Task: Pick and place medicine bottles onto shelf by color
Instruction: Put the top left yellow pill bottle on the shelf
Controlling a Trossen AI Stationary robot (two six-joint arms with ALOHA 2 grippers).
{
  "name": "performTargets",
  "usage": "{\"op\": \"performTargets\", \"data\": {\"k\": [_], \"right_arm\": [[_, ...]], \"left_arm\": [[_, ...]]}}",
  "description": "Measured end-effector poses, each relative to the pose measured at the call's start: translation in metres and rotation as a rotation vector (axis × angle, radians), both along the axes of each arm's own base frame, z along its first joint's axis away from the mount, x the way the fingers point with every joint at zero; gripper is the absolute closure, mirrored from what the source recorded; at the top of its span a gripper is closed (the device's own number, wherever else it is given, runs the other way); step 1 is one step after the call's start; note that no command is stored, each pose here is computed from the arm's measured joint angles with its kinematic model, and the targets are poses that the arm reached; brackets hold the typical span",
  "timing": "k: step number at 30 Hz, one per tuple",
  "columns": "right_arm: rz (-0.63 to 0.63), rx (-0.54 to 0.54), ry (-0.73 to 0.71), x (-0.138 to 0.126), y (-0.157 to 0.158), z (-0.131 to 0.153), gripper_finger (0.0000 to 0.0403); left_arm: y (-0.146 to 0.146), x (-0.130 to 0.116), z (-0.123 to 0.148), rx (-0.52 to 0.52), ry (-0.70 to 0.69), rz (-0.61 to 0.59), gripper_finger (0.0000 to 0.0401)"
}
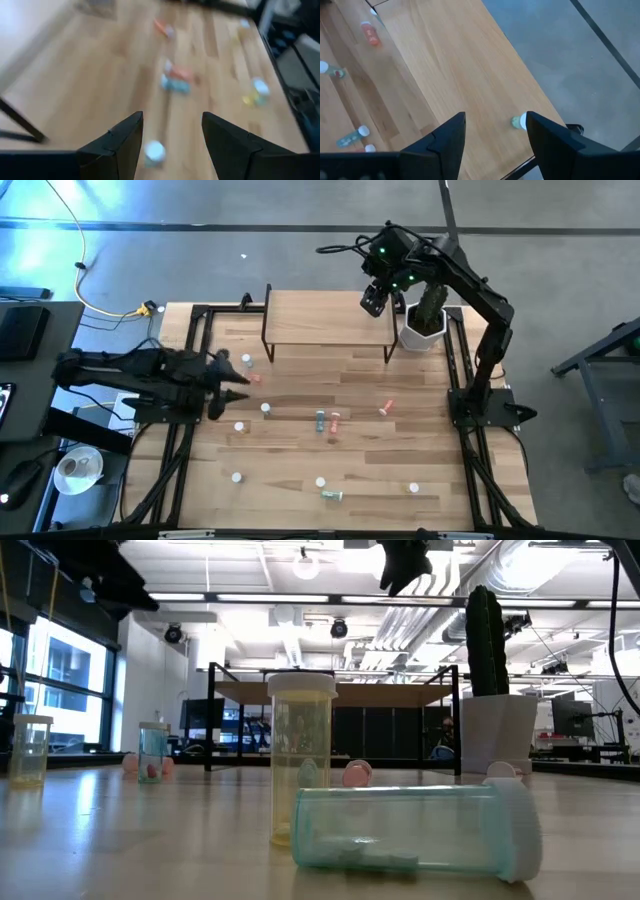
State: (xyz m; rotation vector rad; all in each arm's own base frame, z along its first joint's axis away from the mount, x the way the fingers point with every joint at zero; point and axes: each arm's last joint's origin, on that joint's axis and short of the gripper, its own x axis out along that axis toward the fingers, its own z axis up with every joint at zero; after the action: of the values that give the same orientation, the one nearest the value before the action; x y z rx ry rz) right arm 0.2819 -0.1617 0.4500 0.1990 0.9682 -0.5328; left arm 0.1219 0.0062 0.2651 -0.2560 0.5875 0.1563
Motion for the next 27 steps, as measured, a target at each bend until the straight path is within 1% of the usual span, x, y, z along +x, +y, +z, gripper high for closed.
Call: {"op": "performTargets", "data": {"k": [3,7,10,13,16,27], "right_arm": [[0.005,-0.003,0.002,0.0,0.0,0.0,0.0203],[0.004,-0.003,0.004,0.0,-0.001,0.0,0.0203],[0.009,-0.006,0.005,0.0,-0.001,0.0,0.0203],[0.011,-0.007,0.006,0.0,-0.001,0.0,0.0203],[0.011,-0.01,0.001,0.0,-0.001,0.0,0.0203],[0.011,-0.028,-0.031,0.003,-0.003,0.002,0.0203]], "left_arm": [[-0.004,0.006,-0.01,-0.078,0.101,-0.047,0.0206],[-0.012,0.01,-0.021,-0.152,0.228,-0.052,0.0206],[-0.018,0.013,-0.025,-0.18,0.281,-0.063,0.0206],[-0.025,0.014,-0.027,-0.204,0.303,-0.077,0.0206],[-0.031,0.013,-0.031,-0.212,0.346,-0.08,0.0206],[-0.05,0.016,-0.042,-0.171,0.447,-0.041,0.0206]]}}
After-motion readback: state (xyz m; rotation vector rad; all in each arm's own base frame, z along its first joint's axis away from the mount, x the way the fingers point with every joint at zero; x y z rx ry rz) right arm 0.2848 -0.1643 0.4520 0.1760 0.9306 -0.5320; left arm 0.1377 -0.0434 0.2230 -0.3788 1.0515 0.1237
